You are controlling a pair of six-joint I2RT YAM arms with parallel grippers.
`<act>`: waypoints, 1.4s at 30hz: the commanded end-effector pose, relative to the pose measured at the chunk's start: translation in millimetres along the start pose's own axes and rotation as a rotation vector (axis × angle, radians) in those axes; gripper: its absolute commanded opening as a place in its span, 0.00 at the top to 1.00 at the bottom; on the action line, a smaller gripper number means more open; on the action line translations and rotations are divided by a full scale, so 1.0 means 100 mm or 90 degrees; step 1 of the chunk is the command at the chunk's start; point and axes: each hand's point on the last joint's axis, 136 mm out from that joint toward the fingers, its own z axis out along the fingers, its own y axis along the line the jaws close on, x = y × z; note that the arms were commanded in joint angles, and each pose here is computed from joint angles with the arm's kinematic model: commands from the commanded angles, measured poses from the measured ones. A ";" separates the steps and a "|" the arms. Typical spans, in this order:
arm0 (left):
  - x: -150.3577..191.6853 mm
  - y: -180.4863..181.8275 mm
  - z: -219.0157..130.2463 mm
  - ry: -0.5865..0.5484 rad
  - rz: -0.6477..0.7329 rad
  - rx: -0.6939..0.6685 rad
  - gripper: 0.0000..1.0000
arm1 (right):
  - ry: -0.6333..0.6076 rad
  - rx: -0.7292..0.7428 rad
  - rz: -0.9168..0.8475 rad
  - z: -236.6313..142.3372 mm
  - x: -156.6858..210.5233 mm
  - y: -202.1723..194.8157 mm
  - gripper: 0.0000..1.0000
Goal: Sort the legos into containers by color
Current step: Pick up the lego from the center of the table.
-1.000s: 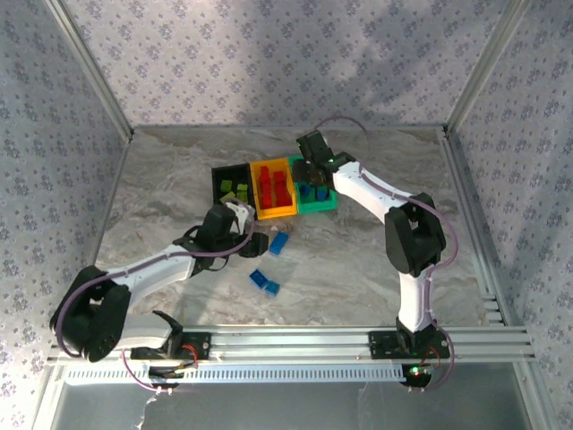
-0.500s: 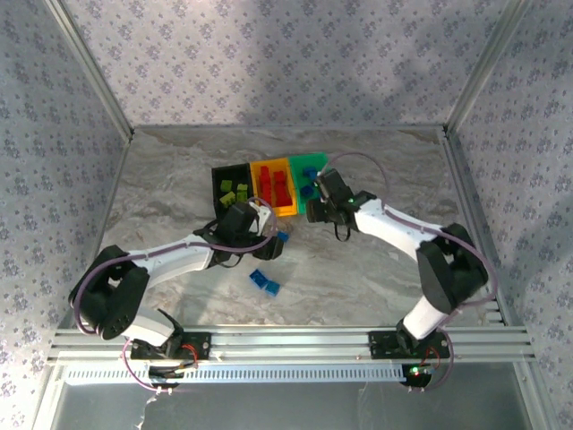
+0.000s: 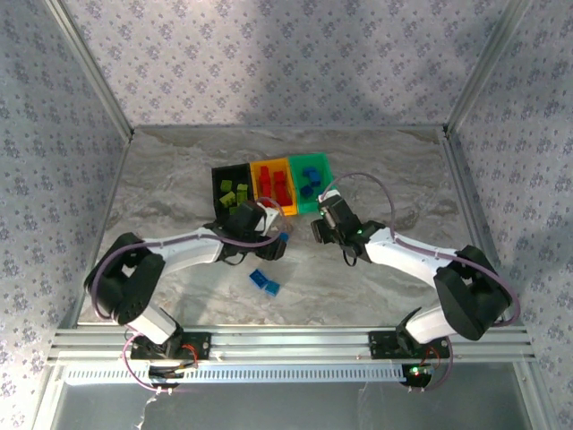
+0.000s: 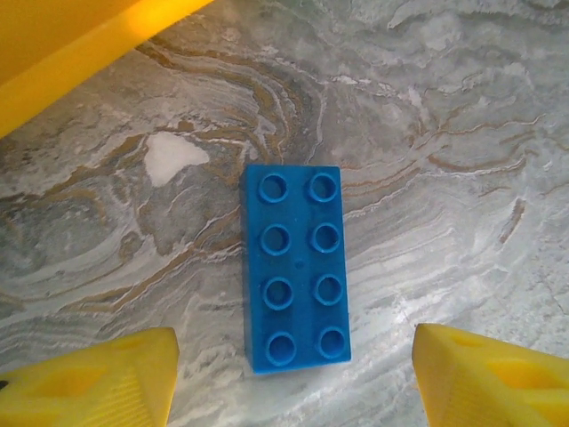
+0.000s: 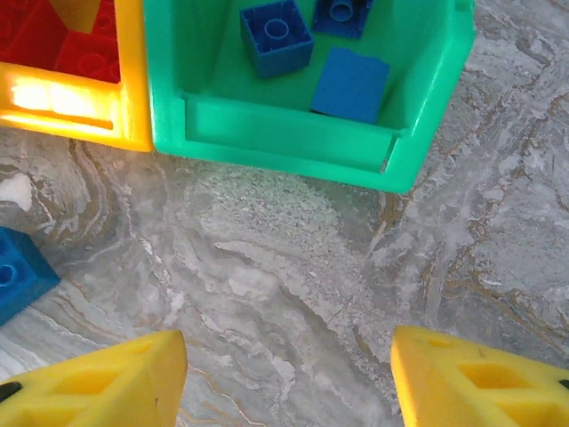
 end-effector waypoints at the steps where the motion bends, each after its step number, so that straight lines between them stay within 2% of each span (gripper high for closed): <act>1: -0.03 -0.07 0.10 0.023 0.034 -0.005 0.31 | -0.047 0.025 0.011 -0.07 -0.14 -0.10 0.36; 6: 0.00 -0.02 0.22 0.050 0.058 -0.064 0.32 | -0.048 0.028 0.020 -0.06 -0.12 -0.11 0.35; 10: 0.03 0.02 0.29 0.076 0.077 -0.103 0.40 | -0.038 0.035 0.018 -0.01 -0.09 -0.12 0.36; 14: 0.05 0.07 0.34 0.097 0.093 -0.146 0.56 | -0.039 0.040 0.020 0.00 -0.09 -0.12 0.36; 16: 0.05 0.05 0.35 0.101 0.100 -0.147 0.57 | -0.039 0.042 0.020 -0.01 -0.10 -0.12 0.36; 20: 0.04 0.01 0.35 0.098 0.109 -0.150 0.71 | -0.037 0.039 0.023 -0.01 -0.09 -0.11 0.36; 22: 0.05 0.00 0.36 0.100 0.107 -0.146 0.72 | -0.037 0.035 0.026 -0.01 -0.09 -0.10 0.36; 25: 0.03 -0.04 0.35 0.098 0.103 -0.135 0.80 | -0.035 0.031 0.028 -0.01 -0.09 -0.08 0.36; 32: 0.02 -0.11 0.36 0.089 0.082 -0.109 0.86 | -0.030 0.048 0.023 0.02 -0.09 -0.10 0.36; 42: -0.08 -0.08 0.24 0.031 0.071 -0.121 0.87 | -0.041 0.045 0.030 -0.01 -0.10 -0.10 0.35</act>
